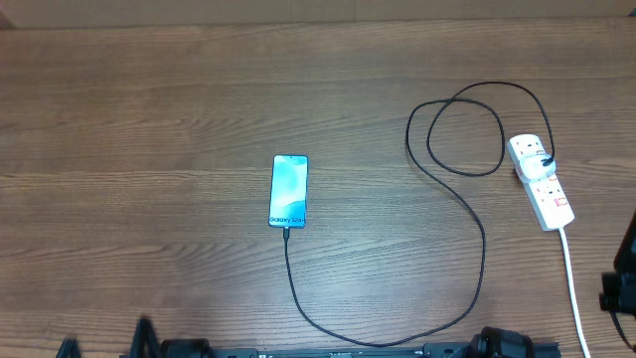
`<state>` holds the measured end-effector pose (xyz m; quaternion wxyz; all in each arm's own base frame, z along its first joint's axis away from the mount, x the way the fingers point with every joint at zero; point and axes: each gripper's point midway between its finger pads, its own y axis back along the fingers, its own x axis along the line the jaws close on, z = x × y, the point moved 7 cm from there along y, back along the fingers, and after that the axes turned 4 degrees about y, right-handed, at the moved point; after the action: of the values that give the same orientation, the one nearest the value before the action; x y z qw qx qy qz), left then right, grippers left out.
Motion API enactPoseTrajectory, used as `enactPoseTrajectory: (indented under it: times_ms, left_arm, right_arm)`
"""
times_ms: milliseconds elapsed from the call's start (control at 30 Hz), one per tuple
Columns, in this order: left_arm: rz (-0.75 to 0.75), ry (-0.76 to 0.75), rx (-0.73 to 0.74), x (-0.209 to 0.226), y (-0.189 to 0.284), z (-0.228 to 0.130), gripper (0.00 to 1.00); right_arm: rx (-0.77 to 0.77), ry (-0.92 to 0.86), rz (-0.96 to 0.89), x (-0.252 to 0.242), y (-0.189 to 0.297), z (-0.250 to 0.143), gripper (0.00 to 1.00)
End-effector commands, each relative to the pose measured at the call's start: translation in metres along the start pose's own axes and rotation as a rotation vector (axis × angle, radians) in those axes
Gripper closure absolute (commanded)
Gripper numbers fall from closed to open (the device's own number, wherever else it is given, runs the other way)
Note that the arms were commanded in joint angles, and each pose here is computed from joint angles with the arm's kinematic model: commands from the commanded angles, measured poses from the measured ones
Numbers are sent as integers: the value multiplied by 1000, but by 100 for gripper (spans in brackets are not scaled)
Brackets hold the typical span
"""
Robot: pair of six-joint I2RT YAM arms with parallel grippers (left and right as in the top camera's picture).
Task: Plug charger to phone and switch on socket
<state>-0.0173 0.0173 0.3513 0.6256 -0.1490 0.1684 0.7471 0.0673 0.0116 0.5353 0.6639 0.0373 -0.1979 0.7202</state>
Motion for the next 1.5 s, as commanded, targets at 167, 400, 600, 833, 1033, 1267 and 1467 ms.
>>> enactPoseTrajectory:
  times_ms: [167,400,600,833,1033,1267,1467]
  left_arm:
    - [44,127,33,7,-95,-47,0]
    - [44,283,25,22,-156,-99,1]
    - [69,277,46,37,-180,-137,0]
    - [116,276,3,56,-196,-166,0]
    - [116,194,-10,57,-198,-165,1]
    - [90,-74,25,54,-198,-168,0]
    - [106,-100,55,56,-200,-172,0]
  right_arm:
    - [-18,15,50,9,12,2,88]
    - [-8,17,88,13,13,2,87]
    - [-10,18,86,13,13,2,87]
    - [-9,18,86,13,13,2,86]
    - [-22,23,89,13,13,4,81]
    - [-63,36,103,16,13,11,74]
    - [-90,46,113,20,20,15,82]
